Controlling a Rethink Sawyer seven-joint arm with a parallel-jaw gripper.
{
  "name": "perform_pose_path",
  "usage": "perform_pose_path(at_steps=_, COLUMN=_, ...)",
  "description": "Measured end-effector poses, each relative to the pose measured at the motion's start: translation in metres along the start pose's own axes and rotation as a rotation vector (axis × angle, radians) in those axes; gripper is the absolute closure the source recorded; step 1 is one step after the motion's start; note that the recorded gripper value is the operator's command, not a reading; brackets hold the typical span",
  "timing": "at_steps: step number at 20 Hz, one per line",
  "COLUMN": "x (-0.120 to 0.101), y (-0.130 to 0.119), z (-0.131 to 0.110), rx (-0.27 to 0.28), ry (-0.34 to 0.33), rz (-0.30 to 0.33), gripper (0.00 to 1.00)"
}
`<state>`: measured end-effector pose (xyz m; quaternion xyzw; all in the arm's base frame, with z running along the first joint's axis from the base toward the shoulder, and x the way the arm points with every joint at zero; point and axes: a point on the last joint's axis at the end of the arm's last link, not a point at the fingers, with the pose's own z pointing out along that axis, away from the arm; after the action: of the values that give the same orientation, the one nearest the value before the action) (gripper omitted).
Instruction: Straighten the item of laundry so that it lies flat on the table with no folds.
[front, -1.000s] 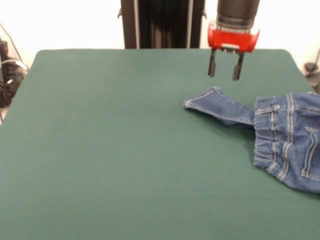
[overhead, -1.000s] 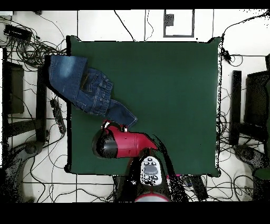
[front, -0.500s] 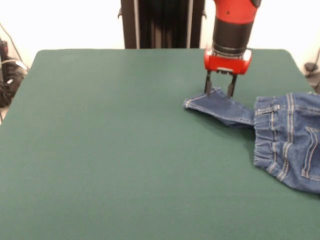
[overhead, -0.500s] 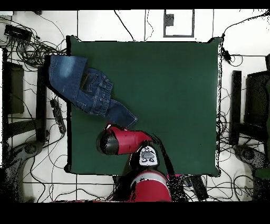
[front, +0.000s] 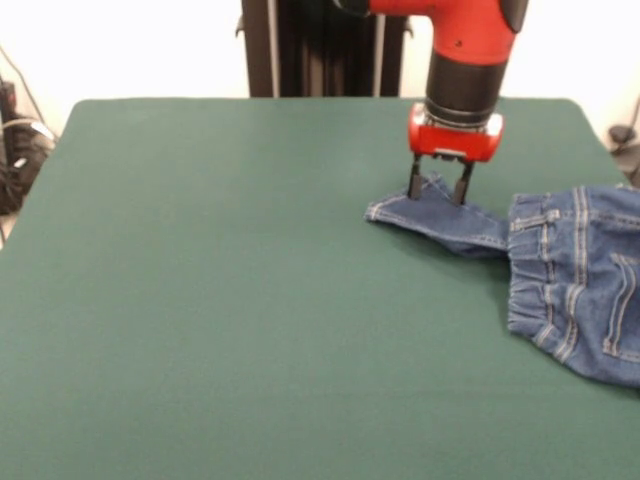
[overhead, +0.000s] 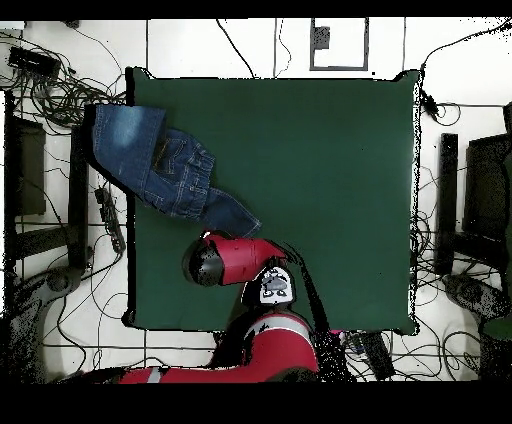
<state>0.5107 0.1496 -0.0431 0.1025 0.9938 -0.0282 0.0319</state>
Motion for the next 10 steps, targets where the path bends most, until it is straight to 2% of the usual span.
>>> perform_pose_path(at_steps=10, x=-0.0071, y=0.0032, z=0.0009, rx=0.022, ry=0.026, rz=-0.018, gripper=0.0)
